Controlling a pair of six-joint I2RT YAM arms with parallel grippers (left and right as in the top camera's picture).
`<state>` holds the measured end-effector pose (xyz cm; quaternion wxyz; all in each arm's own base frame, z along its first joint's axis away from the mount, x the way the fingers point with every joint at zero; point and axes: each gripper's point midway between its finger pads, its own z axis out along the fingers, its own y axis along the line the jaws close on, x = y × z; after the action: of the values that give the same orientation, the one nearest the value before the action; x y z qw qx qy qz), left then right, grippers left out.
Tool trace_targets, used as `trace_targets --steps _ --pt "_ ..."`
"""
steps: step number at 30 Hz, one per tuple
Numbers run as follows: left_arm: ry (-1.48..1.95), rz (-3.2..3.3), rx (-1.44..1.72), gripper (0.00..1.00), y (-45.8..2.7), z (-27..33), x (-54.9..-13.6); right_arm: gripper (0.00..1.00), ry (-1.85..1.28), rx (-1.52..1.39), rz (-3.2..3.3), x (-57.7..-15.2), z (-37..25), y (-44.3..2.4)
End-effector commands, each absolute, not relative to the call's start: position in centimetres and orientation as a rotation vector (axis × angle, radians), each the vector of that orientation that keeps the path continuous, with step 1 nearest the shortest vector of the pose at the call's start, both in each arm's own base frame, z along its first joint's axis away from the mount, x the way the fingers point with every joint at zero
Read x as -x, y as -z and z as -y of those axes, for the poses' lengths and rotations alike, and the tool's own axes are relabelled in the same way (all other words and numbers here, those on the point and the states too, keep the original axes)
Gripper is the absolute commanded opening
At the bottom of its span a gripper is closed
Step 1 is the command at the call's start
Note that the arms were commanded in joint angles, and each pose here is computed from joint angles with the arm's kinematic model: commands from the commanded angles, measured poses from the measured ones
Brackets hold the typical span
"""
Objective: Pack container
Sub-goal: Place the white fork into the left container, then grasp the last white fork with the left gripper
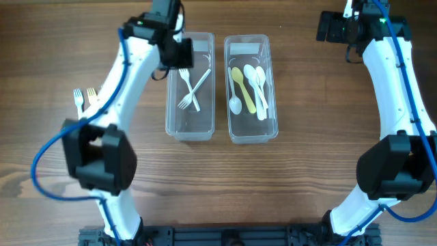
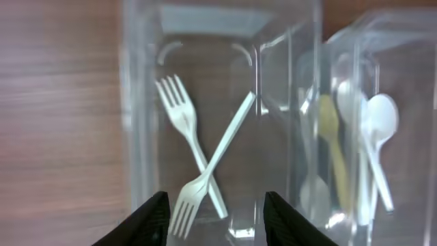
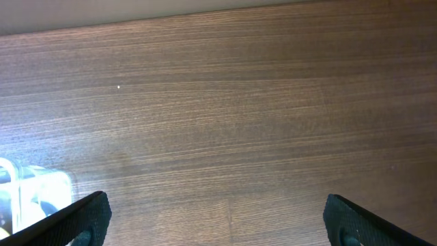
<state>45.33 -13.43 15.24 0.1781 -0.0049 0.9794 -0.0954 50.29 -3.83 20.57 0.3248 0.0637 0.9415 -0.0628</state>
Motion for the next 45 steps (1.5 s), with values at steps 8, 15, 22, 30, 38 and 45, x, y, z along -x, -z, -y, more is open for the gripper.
trace_targets --steps 8,15,22,30,38,45 --pt "-0.048 -2.789 0.533 0.5 -18.4 -2.0 -41.8 1.0 0.187 -0.166 -2.464 -50.3 4.0 -20.7" --pt "-0.075 -2.778 0.942 0.44 -14.4 -7.9 -39.4 1.0 0.187 -0.166 -2.464 -50.3 4.0 -20.7" --pt "-0.075 -2.772 0.951 0.45 -8.3 -8.1 -39.3 1.0 0.187 -0.166 -2.464 -50.3 4.0 -20.7" --pt "-0.066 -2.731 0.944 0.51 -4.3 -8.3 -39.2 1.0 0.187 -0.166 -2.464 -50.3 4.0 -20.7" --pt "-0.058 -2.676 0.918 0.5 -2.1 -8.8 -39.6 1.0 0.187 -0.166 -2.464 -50.3 4.0 -20.7" --pt "-0.063 -2.649 0.963 0.47 -0.1 -10.4 -39.9 1.0 0.187 -0.166 -2.464 -50.3 4.0 -20.7"
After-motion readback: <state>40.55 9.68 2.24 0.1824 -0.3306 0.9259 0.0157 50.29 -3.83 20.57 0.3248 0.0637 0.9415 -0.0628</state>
